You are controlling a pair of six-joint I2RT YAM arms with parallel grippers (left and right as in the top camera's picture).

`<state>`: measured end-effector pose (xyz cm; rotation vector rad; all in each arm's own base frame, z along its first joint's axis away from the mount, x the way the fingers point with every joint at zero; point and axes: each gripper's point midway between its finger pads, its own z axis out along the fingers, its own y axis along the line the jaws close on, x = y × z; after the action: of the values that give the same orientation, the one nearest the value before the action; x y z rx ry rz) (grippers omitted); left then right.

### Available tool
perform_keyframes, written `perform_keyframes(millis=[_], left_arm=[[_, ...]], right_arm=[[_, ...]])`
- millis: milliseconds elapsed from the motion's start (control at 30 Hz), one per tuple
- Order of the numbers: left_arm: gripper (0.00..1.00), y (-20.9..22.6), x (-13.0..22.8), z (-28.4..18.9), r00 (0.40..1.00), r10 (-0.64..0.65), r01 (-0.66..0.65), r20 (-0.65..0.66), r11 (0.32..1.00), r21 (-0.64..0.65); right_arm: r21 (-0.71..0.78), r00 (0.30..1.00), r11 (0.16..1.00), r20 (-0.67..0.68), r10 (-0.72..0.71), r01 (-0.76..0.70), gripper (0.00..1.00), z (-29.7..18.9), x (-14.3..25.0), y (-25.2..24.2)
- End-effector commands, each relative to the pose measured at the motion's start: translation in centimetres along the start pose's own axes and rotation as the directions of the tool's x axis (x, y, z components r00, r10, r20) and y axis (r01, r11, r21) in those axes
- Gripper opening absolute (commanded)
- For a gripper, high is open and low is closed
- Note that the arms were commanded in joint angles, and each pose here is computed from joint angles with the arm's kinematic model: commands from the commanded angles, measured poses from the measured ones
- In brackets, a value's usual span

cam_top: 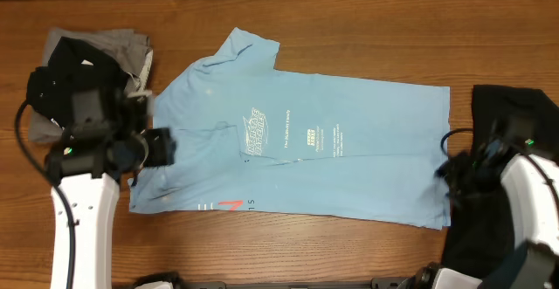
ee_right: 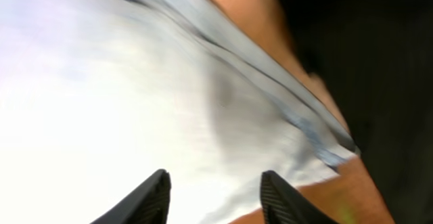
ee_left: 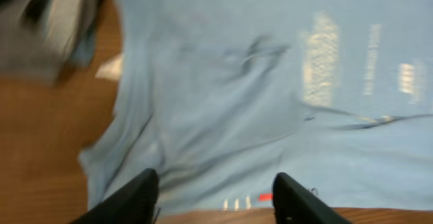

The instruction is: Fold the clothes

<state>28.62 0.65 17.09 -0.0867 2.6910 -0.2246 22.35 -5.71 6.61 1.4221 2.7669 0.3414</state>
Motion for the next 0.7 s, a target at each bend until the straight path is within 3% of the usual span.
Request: perform_keyframes(millis=[0,133,300,400,500,667], left_arm=[[0.64,-4.4,-4.4,-0.6,0.973,0.21,-0.218,0.091,0.972,0.086],[0.68,-8.8,-10.3,2.6,0.938,0.329,-0.341,0.106,0.932,0.122],[0.7,-11.6,-16.6,9.3,0.91,0.406,-0.414,0.083,0.903,0.113],[0.77,-11.2,-19.6,14.3,0.903,0.424,-0.427,0.075,0.903,0.04],[0.77,-11.2,-20.5,18.7,0.896,0.437,-0.44,0.075,0.897,0.034],[0.66,-10.5,-20.3,25.7,0.892,0.444,-0.448,0.084,0.894,0.027]], right_arm=[[-0.194,0.981,0.969,0.147,-0.126,0.154,0.54,-6.6,-2.0,5.2],[-0.315,0.944,0.901,0.236,-0.23,0.298,0.63,-11.6,-2.4,9.1],[-0.347,0.938,0.88,0.24,-0.25,0.324,0.66,-12.2,-2.0,10.1],[-0.346,0.938,0.881,0.239,-0.251,0.324,0.66,-12.2,-2.0,10.1],[-0.345,0.938,0.881,0.241,-0.251,0.324,0.66,-12.2,-2.0,10.1],[-0.323,0.937,0.891,0.247,-0.246,0.319,0.66,-12.1,-2.3,9.7]])
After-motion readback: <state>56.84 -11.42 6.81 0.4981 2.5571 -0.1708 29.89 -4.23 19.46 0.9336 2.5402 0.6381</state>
